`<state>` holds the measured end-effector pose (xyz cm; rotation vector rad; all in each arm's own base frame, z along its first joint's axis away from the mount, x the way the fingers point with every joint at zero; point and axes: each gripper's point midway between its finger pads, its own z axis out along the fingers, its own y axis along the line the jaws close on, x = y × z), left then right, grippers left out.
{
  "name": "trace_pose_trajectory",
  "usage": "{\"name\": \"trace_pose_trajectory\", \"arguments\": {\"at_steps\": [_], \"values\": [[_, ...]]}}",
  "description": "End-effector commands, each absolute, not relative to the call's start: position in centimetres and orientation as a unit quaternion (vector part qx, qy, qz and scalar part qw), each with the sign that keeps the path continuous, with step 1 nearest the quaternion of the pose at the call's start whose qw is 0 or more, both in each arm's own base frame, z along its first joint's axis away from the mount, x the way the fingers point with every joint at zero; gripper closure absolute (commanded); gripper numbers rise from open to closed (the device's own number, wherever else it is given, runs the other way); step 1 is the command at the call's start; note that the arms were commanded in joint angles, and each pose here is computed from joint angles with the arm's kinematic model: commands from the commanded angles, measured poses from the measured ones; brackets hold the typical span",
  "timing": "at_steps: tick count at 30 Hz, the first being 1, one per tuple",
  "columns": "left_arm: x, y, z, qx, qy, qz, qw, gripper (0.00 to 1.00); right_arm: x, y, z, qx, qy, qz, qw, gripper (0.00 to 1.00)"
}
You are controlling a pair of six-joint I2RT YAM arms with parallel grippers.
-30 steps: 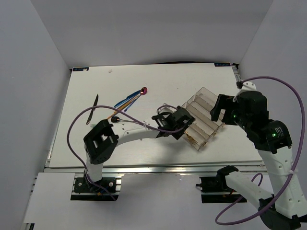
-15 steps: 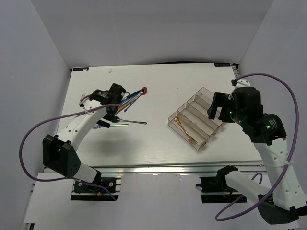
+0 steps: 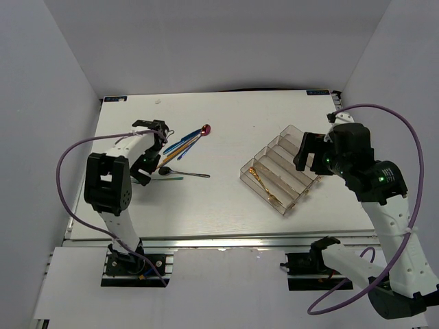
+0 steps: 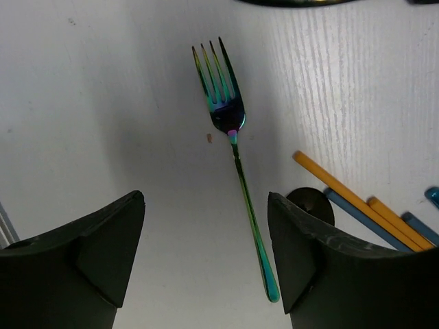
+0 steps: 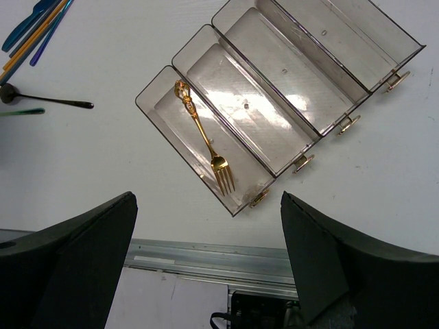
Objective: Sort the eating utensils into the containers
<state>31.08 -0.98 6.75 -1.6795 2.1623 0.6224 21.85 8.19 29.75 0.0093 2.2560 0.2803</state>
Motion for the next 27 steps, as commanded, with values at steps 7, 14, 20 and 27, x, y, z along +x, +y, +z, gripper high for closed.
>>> {"name": "trace_pose_trajectory", "arguments": {"at_steps": [7,14,20,27], "values": [[32.9,-1.7,6.4,-0.618,0.746,0.124,0.214,0.26,22.5,8.6,30.7,-0.007,0.891,0.116,0.439,0.11],[33.0,-1.7,3.7,-0.626,0.741,0.096,0.223,0.31,22.7,9.0,31.1,-0.016,0.891,0.116,0.44,0.11],[32.4,-2.3,0.6,-0.623,0.751,0.104,0.192,0.4,23.4,9.6,31.4,-0.022,0.894,0.114,0.433,0.11],[30.6,-2.6,-1.3,-0.625,0.756,0.102,0.168,0.49,24.1,9.9,31.5,-0.023,0.894,0.114,0.432,0.11]]}}
